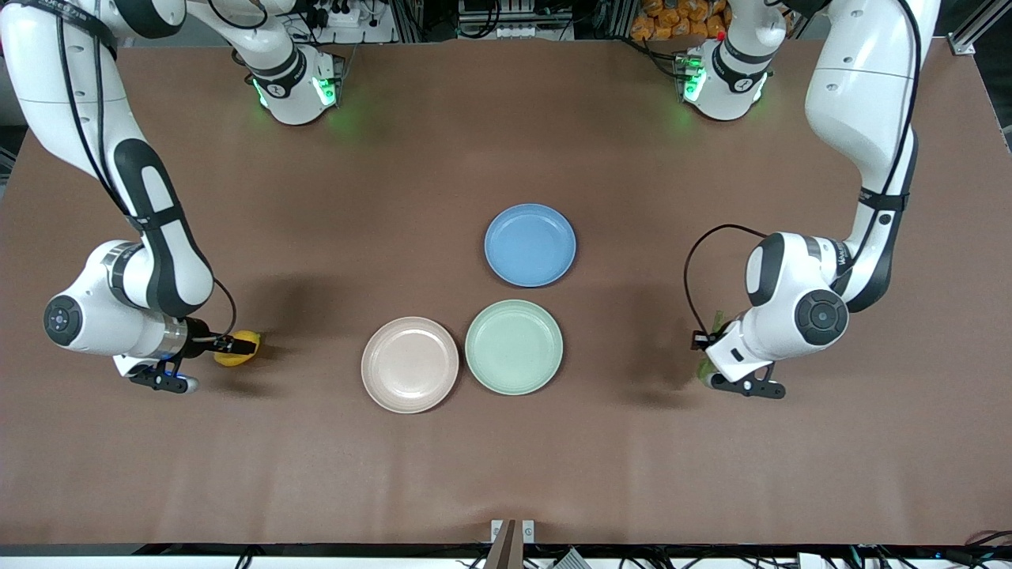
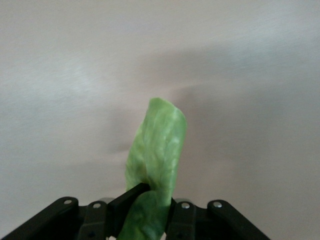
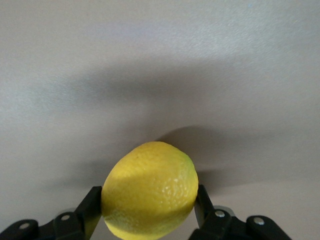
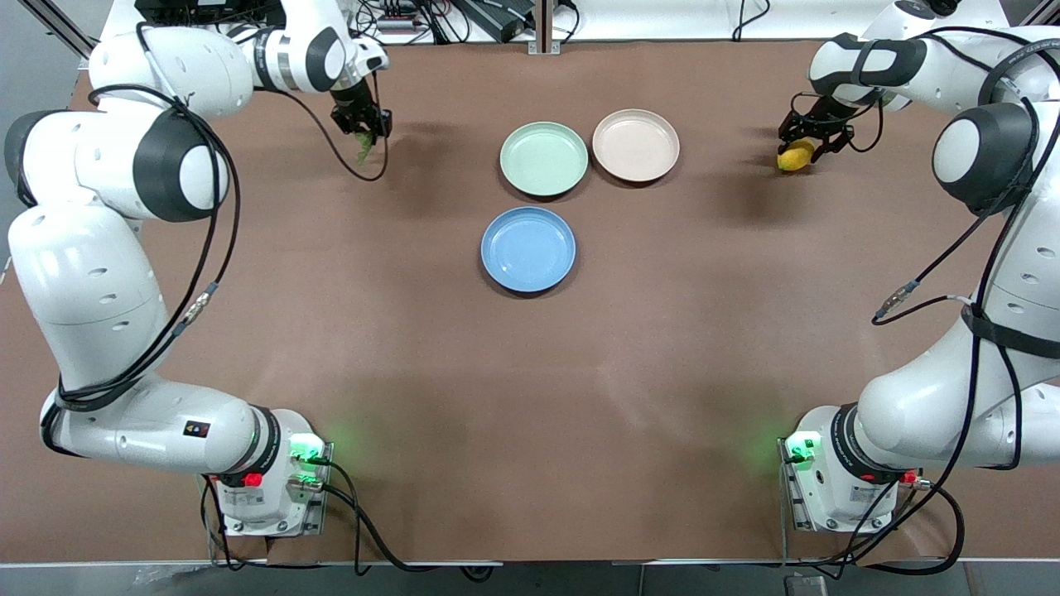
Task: Place lemon and lettuce in plates
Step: 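Carry the lettuce over the green plate while the right gripper carries the lemon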
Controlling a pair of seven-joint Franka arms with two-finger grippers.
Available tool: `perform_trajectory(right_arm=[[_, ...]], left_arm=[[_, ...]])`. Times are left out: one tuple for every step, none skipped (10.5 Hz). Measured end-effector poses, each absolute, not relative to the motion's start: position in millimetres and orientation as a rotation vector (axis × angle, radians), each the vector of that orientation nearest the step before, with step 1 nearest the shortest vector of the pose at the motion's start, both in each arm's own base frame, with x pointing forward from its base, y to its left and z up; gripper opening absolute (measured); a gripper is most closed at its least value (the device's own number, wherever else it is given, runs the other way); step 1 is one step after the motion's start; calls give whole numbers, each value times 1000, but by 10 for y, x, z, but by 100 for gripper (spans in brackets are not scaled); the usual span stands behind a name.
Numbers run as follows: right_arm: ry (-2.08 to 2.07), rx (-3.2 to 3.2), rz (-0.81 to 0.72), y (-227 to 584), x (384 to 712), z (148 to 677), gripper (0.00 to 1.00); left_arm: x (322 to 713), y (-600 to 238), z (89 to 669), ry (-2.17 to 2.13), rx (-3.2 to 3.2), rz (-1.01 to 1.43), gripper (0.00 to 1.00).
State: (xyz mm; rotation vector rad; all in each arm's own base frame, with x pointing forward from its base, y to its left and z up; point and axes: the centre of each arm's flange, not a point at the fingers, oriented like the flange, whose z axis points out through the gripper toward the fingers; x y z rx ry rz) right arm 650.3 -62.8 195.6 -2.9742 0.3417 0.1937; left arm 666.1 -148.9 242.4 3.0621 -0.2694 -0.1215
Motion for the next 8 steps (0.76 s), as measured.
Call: perform_trajectory(right_arm=[[380,-2972,195,-529,6521,1967,79],[414,-2971,189,-397,6562,2004,79],[437,-2970,183,-271,6604,2051,79],[450,-2968,191,-178,6631,2091,79],[478,-2962,205,-109,6656,2135,79],[514,-2956,221,-23,6683,2188,79],[555,-2950,232,119,6707,2234,79],[602,-2945,228,327,6733,2281,79]], left_arm=[[6680,-1612,2505,-250,3048,-115,10],[6681,-1726,2557,-224,3044,-112,10],[6647,-1885,2575,-194,3035,-118,10],[6597,-2094,2586,-166,3027,-123,10],[6550,-2335,2612,-133,3016,-122,10],[6506,-2569,2648,-103,2995,-122,10],[6457,-2803,2687,-64,2972,-124,10],[6401,-3041,2717,-28,2956,-127,10]])
